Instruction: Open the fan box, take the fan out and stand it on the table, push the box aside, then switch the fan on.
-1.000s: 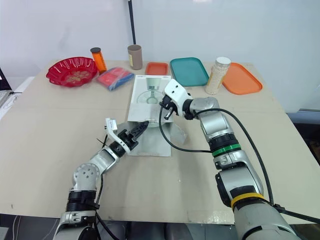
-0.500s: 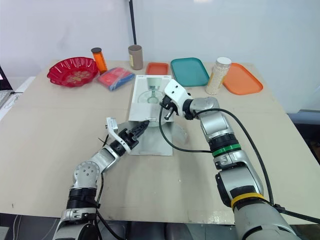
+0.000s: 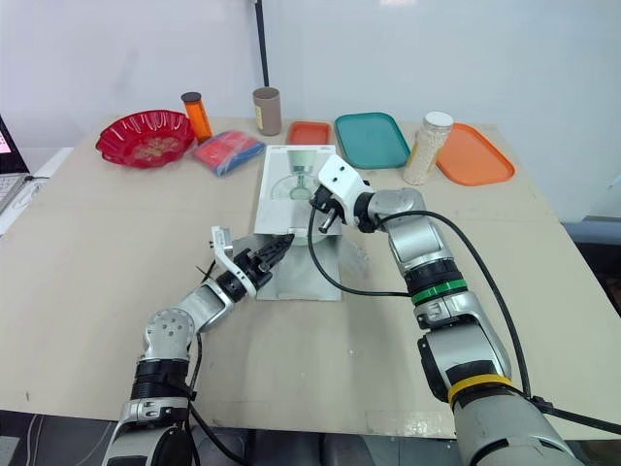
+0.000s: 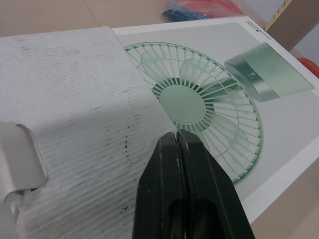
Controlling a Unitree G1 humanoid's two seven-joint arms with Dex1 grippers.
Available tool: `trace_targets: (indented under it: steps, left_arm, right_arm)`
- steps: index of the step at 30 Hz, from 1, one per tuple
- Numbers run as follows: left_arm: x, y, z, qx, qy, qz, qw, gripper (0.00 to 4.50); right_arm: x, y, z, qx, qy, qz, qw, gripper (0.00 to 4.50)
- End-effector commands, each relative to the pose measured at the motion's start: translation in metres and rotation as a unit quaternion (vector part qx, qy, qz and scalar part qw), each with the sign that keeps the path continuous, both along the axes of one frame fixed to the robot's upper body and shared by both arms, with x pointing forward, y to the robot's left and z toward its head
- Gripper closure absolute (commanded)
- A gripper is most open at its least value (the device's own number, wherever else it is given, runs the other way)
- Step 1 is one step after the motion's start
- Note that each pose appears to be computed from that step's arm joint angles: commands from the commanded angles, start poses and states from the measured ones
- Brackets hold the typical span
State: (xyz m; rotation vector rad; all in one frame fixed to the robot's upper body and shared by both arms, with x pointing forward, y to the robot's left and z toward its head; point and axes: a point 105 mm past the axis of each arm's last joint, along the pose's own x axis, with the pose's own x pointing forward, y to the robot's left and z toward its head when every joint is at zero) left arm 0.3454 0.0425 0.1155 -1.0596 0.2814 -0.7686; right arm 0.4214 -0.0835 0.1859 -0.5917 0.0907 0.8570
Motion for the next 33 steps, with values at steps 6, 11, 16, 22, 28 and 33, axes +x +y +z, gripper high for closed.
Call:
trace_targets:
  steps: [6, 11, 16, 22, 28, 33]
  left_arm:
    - [-0.032, 0.021, -0.008, 0.059, -0.016, -0.009, 0.998, 2.19]
    - [-0.045, 0.019, -0.001, 0.062, -0.032, -0.029, 0.997, 2.19]
    - [-0.049, 0.012, 0.004, 0.054, -0.038, -0.054, 0.996, 2.19]
    - [-0.055, 0.0, 0.012, 0.057, -0.064, -0.094, 0.992, 2.19]
    - [-0.052, -0.006, 0.012, 0.052, -0.063, -0.092, 0.992, 2.19]
    - [-0.055, -0.009, 0.011, 0.065, -0.067, -0.086, 0.992, 2.19]
  right_arm:
    - [-0.003, 0.002, -0.004, 0.005, 0.005, 0.004, 1.0, 4.5]
    - [-0.002, -0.001, -0.003, 0.01, 0.007, -0.001, 1.0, 4.5]
    - [-0.001, -0.005, -0.004, 0.008, 0.008, -0.006, 1.0, 4.5]
    - [0.0, -0.008, -0.005, 0.004, 0.007, -0.009, 1.0, 4.5]
    - [-0.001, -0.009, -0.006, 0.0, 0.007, -0.009, 1.0, 4.5]
    - [0.0, -0.008, -0.006, -0.001, 0.008, -0.007, 1.0, 4.5]
